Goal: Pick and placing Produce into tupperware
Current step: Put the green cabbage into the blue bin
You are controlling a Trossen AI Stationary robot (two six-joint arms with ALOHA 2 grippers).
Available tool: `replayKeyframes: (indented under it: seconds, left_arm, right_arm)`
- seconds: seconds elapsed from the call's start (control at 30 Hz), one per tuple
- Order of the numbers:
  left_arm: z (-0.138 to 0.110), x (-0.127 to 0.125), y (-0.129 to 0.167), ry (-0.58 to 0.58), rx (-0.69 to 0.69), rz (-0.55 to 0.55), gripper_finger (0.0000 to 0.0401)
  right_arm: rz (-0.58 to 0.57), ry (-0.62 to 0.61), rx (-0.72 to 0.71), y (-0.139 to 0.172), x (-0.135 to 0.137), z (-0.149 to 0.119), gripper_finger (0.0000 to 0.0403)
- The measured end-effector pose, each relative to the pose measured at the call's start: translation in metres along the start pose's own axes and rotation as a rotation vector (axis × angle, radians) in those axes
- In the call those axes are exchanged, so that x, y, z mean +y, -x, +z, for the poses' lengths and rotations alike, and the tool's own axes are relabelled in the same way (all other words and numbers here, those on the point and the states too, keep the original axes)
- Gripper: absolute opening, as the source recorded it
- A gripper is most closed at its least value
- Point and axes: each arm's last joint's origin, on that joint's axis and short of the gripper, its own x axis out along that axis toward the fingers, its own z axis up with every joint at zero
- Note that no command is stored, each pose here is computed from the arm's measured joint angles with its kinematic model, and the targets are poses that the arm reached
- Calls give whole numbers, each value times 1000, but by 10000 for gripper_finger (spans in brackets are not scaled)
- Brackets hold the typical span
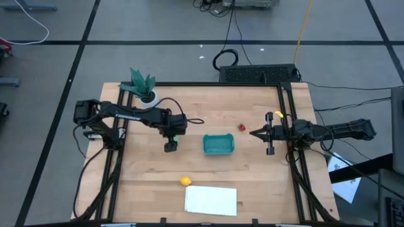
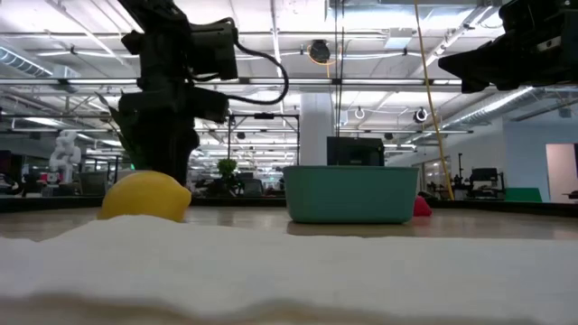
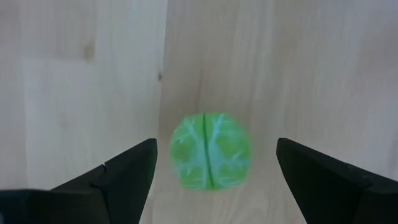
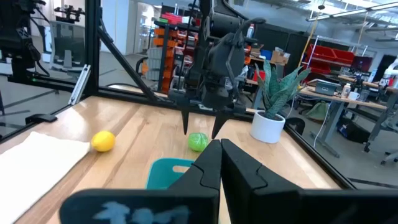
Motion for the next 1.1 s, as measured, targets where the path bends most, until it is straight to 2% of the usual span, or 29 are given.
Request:
replayKeyframes:
  seconds: [0.2, 0.6, 0.87, 1.1]
  left_arm:
    - [-5, 1, -7, 3, 22, 6, 333]
    - [0, 2, -20, -18, 11, 6, 333]
    - [-1, 3, -38, -28, 83, 7, 333]
    - [-1, 4, -38, -38, 79, 9, 333]
  right_arm:
    - [0, 0, -1, 0, 0, 0, 0]
    - [0, 0, -1, 0, 0, 0, 0]
    - [0, 0, 0, 0, 0, 0, 0]
    - [0, 1, -1, 0, 0, 0, 0]
